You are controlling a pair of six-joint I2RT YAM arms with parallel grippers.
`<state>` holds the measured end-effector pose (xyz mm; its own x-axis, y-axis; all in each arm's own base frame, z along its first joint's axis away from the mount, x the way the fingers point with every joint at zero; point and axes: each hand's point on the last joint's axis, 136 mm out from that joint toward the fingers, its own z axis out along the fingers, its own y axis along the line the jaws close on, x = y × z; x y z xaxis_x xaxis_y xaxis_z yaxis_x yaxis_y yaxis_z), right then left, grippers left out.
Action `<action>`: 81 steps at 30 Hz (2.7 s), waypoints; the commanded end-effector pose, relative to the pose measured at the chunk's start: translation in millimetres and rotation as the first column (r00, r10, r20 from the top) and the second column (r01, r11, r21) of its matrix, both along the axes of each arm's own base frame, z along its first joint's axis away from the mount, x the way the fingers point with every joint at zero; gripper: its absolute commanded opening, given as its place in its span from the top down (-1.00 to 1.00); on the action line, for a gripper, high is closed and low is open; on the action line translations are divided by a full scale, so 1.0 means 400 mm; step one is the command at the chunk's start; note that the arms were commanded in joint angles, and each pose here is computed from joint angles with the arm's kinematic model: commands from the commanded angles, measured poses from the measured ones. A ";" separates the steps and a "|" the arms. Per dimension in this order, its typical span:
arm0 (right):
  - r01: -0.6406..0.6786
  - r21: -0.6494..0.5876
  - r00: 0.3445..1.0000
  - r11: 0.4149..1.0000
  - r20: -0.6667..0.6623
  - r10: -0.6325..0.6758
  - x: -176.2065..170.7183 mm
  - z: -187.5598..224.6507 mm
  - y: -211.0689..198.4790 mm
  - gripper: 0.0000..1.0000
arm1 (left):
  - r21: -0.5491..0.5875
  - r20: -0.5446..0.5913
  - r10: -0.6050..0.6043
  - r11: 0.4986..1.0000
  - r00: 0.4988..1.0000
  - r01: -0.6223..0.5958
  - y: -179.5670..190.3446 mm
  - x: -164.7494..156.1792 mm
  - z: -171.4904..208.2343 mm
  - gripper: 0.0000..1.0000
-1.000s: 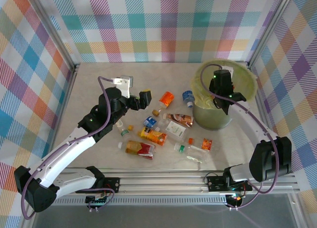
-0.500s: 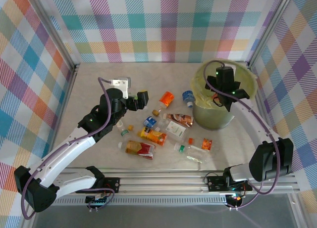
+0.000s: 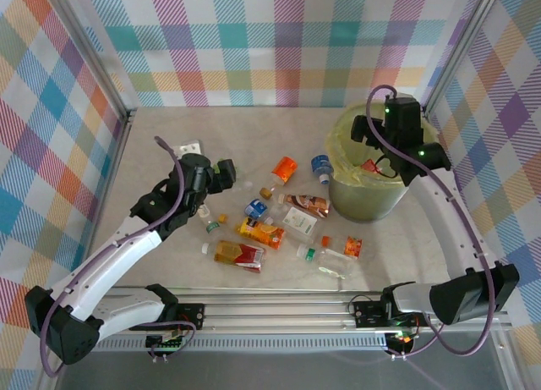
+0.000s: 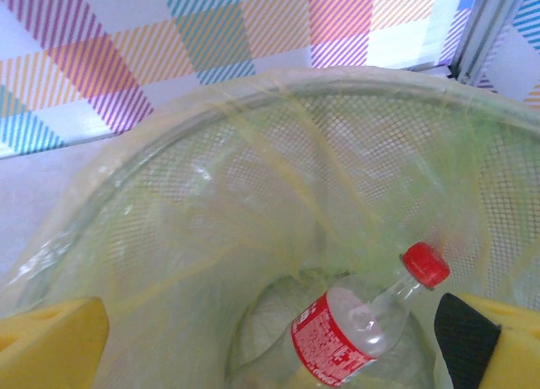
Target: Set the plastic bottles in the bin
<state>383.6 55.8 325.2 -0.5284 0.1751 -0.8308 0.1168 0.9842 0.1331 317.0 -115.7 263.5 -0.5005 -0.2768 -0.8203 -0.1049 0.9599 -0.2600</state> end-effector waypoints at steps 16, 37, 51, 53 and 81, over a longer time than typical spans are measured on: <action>-0.180 0.076 0.981 0.981 -0.058 0.184 -0.109 0.050 0.145 -0.99 | -0.235 -0.473 0.189 0.914 0.861 -0.330 0.132 -0.048 -0.318 -1.00; -0.187 0.089 0.980 0.978 -0.049 0.192 -0.109 0.043 0.156 -0.99 | -0.150 -0.632 0.184 0.924 0.753 -0.352 0.135 -0.025 -0.532 -0.81; -0.193 0.093 0.979 0.977 -0.056 0.198 -0.106 0.035 0.163 -0.99 | -0.020 -0.578 0.290 0.929 0.763 -0.369 0.203 0.021 -0.535 -0.16; -0.193 0.093 0.978 0.977 -0.055 0.199 -0.107 0.037 0.163 -0.99 | 0.018 -0.545 0.313 0.932 0.778 -0.363 0.221 0.038 -0.510 -0.06; -0.295 0.263 0.955 0.919 0.065 0.288 -0.154 0.105 0.217 -0.99 | -0.195 0.110 -0.088 0.975 0.990 0.108 0.059 0.132 0.079 0.29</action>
<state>325.8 133.4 356.2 -0.5864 0.2057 -0.7835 -0.1346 0.9290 0.3446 367.5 -60.8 242.1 -0.5147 -0.4329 -0.7400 -0.1834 0.8988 -0.3982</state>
